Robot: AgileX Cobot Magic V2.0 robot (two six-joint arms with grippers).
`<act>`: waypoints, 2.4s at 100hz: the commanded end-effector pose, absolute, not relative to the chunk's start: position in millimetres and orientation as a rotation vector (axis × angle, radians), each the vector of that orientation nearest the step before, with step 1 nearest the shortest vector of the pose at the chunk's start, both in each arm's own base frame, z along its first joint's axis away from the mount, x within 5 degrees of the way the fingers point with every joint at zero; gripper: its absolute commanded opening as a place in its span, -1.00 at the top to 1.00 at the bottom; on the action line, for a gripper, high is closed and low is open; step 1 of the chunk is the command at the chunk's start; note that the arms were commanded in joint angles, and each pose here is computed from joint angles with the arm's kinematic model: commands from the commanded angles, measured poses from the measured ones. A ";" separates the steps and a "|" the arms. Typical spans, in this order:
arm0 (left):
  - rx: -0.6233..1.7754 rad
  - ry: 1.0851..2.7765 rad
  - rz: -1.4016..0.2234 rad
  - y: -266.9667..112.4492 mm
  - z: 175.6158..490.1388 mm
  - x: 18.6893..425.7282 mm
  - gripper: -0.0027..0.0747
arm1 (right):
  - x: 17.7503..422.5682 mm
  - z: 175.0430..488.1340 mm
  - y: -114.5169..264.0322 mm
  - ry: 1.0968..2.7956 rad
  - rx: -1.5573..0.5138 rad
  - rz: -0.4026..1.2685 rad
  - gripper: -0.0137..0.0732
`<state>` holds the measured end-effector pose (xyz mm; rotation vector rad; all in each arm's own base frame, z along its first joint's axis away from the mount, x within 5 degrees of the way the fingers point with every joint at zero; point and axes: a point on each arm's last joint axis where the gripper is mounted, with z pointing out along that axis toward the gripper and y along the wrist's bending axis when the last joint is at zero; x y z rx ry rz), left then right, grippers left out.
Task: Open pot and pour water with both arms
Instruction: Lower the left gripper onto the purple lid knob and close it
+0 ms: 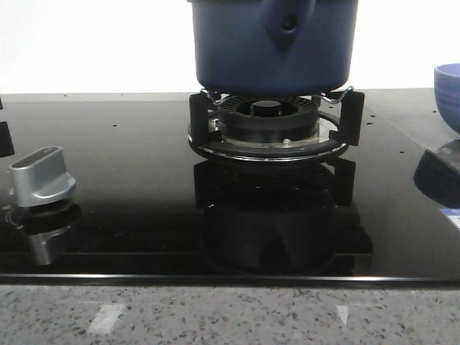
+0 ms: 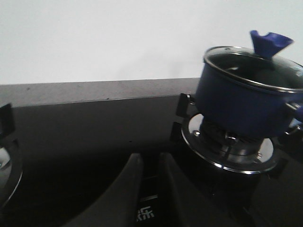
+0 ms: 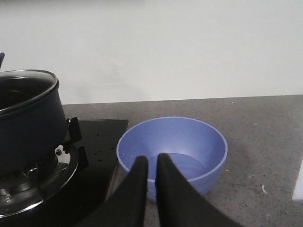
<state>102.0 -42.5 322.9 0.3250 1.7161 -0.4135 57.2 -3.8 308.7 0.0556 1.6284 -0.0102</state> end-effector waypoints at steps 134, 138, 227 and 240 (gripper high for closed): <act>0.663 1.595 -0.493 -110.6 372.9 173.5 -0.27 | 57.7 326.6 -2.9 1.537 0.040 -0.008 0.33; 0.676 1.592 -0.497 -112.5 374.6 175.4 -0.27 | 57.7 326.6 -2.9 1.537 0.040 -0.008 0.33; 0.829 1.423 -0.687 -131.5 415.0 168.7 -0.27 | 57.8 324.4 -2.2 1.560 0.062 0.027 0.33; 0.863 1.407 -0.774 -135.2 415.8 162.7 -0.27 | 57.8 324.4 -2.2 1.560 0.063 0.028 0.33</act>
